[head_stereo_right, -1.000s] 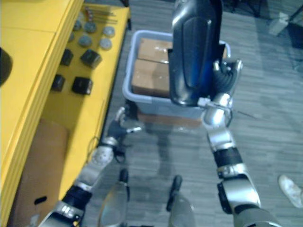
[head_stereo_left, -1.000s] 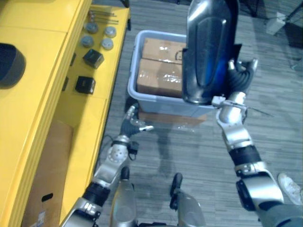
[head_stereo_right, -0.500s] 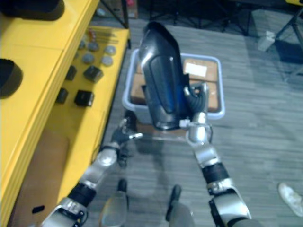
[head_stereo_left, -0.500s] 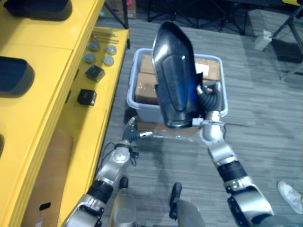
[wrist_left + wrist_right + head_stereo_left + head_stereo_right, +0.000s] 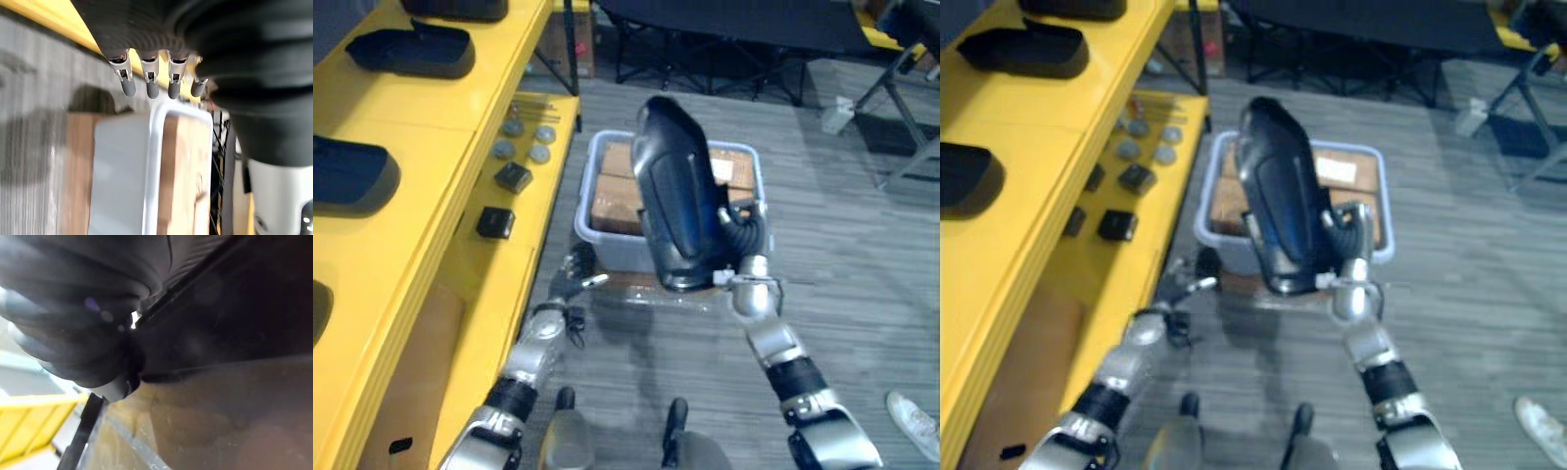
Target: Walk over and take plastic housings, then place them on the shelf
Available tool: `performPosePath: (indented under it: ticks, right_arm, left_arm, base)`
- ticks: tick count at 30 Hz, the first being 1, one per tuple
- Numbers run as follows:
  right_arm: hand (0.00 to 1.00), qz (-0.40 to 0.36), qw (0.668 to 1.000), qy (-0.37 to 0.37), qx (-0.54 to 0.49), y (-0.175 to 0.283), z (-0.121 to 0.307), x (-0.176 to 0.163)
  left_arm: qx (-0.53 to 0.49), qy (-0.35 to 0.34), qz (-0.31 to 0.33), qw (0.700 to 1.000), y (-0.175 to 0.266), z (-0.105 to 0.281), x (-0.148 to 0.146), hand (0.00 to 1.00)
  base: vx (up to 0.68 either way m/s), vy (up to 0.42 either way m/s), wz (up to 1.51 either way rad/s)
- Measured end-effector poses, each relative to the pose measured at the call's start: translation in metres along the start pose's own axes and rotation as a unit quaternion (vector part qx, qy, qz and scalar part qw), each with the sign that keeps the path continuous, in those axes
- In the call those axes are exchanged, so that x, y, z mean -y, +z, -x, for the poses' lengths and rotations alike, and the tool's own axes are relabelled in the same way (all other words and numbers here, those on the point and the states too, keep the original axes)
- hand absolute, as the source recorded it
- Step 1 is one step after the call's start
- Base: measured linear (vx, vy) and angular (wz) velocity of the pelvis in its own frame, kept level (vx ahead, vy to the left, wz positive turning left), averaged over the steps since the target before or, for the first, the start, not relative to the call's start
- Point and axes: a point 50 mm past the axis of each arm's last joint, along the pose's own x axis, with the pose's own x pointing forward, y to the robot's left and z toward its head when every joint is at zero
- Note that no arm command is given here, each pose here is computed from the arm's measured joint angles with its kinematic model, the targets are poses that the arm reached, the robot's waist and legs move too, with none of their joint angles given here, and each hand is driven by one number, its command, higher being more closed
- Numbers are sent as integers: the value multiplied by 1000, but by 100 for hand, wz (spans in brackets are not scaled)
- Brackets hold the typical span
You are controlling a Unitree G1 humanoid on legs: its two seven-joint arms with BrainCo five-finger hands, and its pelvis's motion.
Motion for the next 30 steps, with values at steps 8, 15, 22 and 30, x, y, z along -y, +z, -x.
performPosePath:
  ticks: [8,15,22,30]
  right_arm:
    - [100,8,1000,13,-13,-8,7,1]
    - [100,12,999,19,-24,-14,14,1]
    - [100,29,998,55,-31,-21,25,-7]
    - [100,36,996,70,-38,-25,29,-12]
  left_arm:
    - [6,-28,16,999,6,-1,-16,0]
    - [-3,-97,72,993,6,0,-7,0]
    - [-30,-205,116,971,-1,5,15,0]
    - [-52,-246,119,961,-9,10,40,0]
  base:
    - [0,-2,0]
    - [1,0,0]
    - [0,0,0]
    - [7,-3,0]
